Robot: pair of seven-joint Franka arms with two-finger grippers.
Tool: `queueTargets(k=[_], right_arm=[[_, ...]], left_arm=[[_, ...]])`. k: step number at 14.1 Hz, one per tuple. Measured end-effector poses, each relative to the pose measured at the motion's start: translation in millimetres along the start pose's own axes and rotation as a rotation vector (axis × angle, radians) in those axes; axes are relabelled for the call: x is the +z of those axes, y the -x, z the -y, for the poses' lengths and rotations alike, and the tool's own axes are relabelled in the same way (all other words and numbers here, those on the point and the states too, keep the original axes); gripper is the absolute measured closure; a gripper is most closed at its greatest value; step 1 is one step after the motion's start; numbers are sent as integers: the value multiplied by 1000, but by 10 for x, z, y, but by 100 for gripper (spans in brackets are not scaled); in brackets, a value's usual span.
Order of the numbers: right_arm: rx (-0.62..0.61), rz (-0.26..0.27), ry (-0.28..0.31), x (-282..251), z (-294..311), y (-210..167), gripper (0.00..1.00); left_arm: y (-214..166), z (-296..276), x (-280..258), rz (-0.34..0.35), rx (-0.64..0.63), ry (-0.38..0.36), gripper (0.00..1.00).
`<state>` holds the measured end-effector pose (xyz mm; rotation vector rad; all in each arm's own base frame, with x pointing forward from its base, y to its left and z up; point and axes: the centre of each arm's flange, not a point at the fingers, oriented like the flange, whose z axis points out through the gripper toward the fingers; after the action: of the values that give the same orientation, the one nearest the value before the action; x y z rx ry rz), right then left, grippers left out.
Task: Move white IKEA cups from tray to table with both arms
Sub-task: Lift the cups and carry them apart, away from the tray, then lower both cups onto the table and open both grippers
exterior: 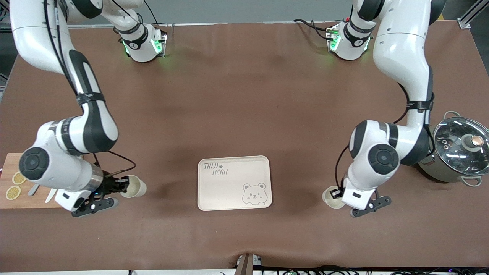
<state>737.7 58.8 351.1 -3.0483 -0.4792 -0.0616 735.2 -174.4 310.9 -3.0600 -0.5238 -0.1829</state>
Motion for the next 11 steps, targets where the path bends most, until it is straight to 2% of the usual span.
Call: queueTargets(k=[3,6,11], right_arm=[[-51,13,-3,80,-325,104,96],[-95,32,-13,289,-409,138,96],[-148,35,-24,789,-542,151,96]], left_arm=[[-165,345,98,19,17,-7,97],[-320,697,177,33,15,-13,97],[-457,1115,325,66,2,-5,97]])
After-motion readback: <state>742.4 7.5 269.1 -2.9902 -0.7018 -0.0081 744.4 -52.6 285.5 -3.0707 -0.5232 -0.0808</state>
